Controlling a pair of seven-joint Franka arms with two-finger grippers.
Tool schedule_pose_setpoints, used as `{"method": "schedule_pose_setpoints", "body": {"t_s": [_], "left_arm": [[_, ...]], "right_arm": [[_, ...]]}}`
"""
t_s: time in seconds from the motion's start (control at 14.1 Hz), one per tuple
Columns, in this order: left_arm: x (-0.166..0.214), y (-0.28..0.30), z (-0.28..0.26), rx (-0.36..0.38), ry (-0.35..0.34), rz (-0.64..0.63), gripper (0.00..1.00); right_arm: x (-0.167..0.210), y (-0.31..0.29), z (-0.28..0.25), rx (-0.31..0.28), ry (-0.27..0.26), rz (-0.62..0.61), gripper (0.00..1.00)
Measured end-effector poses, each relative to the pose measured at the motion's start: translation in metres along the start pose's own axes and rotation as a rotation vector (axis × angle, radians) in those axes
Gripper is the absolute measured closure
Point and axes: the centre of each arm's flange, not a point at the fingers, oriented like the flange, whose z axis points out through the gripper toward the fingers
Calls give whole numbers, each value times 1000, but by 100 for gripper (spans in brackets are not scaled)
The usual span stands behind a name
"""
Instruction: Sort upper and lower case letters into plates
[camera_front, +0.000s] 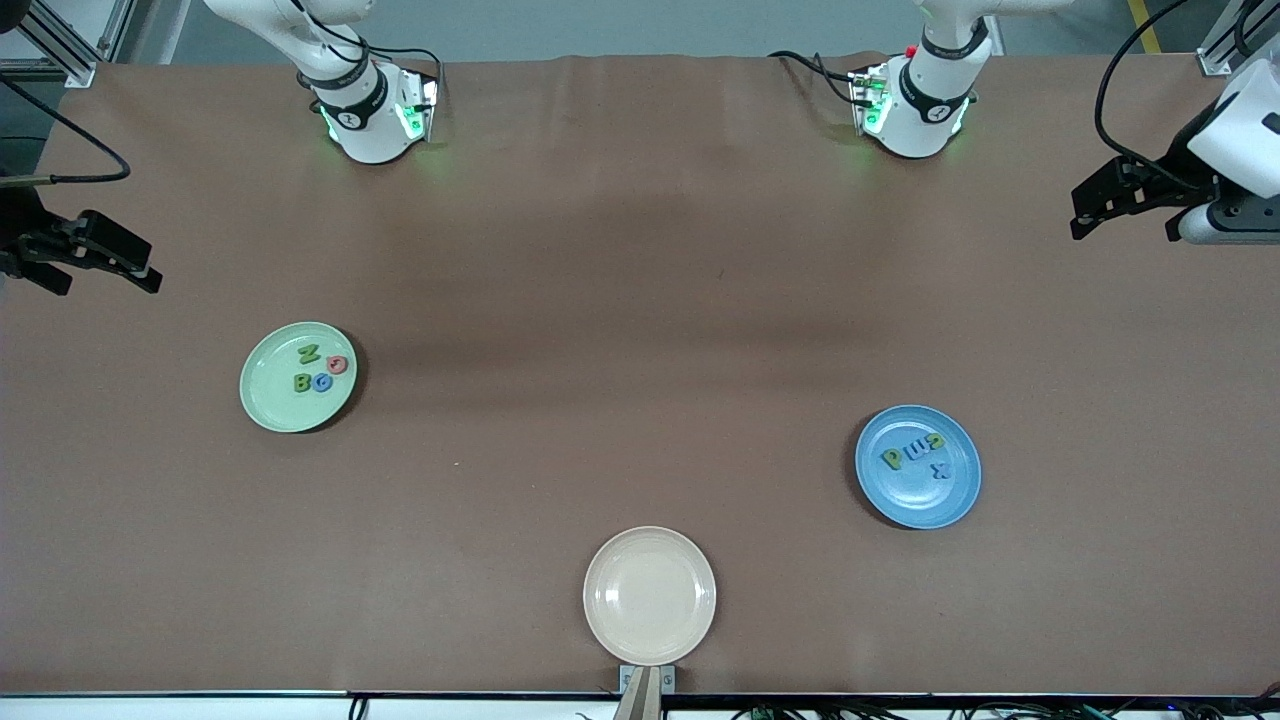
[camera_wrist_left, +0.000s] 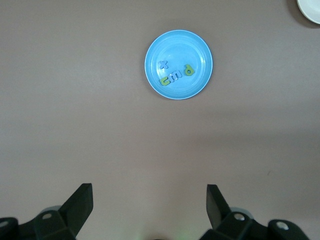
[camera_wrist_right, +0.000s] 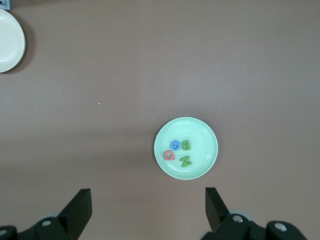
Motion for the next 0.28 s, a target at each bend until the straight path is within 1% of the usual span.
{"method": "schedule_pose_setpoints", "body": {"t_s": [0.28], "left_arm": [[-2,-5,-8,-1,20,-10,0]], "right_arm": [[1,6,-2,-2,8,11,0]]}}
